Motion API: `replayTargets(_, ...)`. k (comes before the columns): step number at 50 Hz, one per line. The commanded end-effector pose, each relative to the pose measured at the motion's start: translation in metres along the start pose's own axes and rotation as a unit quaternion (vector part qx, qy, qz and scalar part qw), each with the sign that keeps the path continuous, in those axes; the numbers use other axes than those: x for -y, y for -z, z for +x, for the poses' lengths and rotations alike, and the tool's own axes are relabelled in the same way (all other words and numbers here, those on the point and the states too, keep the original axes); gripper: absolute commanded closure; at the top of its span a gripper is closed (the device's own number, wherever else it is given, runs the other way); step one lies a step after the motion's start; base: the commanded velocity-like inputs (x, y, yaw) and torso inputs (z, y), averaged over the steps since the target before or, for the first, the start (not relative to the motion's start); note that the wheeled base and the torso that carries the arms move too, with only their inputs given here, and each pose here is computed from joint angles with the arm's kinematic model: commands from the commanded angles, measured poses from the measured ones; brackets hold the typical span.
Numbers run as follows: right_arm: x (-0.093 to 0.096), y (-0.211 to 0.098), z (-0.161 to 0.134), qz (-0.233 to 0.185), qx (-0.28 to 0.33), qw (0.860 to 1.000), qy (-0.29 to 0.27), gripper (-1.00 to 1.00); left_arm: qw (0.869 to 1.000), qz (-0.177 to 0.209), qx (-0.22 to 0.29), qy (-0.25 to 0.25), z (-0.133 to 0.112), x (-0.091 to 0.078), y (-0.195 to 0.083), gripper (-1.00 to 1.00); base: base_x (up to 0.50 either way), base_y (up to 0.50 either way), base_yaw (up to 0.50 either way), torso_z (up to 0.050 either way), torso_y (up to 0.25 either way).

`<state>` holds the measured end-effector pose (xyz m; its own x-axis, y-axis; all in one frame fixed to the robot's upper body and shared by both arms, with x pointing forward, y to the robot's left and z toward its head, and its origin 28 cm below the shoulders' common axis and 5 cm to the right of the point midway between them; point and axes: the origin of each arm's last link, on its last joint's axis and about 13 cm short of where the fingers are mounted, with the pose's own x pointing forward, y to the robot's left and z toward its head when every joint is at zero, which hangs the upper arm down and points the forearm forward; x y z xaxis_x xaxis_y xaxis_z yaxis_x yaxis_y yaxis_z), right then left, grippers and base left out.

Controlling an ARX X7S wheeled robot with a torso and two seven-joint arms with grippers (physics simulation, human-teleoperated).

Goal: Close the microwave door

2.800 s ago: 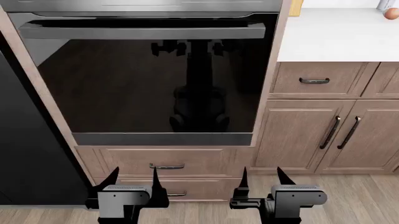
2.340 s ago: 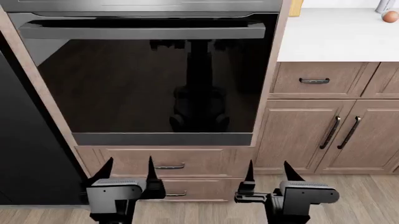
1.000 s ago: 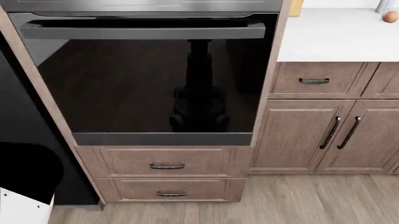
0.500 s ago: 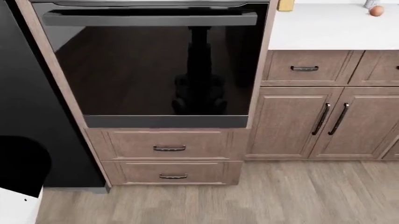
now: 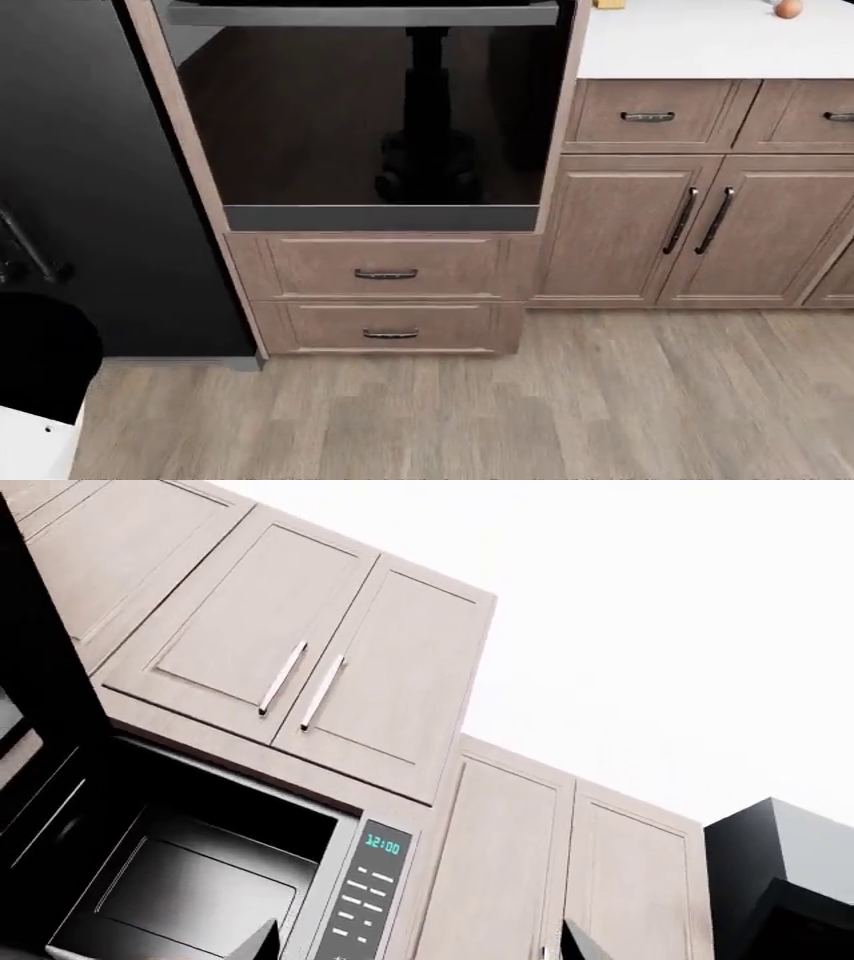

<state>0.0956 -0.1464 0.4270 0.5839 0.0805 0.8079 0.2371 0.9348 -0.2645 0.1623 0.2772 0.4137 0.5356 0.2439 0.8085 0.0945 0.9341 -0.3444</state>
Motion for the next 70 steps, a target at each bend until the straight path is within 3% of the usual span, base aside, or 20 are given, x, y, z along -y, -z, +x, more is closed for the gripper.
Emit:
replayTargets(1, 0.0011, -0.0009, -0.0015, -0.014, 0.012, 1.0, 0.001, -1.0, 1.0, -0.001, -0.002, -0.002, 0.0002, -0.0004, 0.0006, -1.0, -0.06, 0.5, 0.0, 0.0, 0.0)
replayTargets(70, -0.0001, -0.0026, -0.003, -0.028, 0.02, 0.999, -0.005, -1.0, 1.0, -0.003, 0.001, 0.0, -0.001, -0.0001, -0.0003, -1.0, 0.0, 0.5, 0.0, 0.0, 0.0)
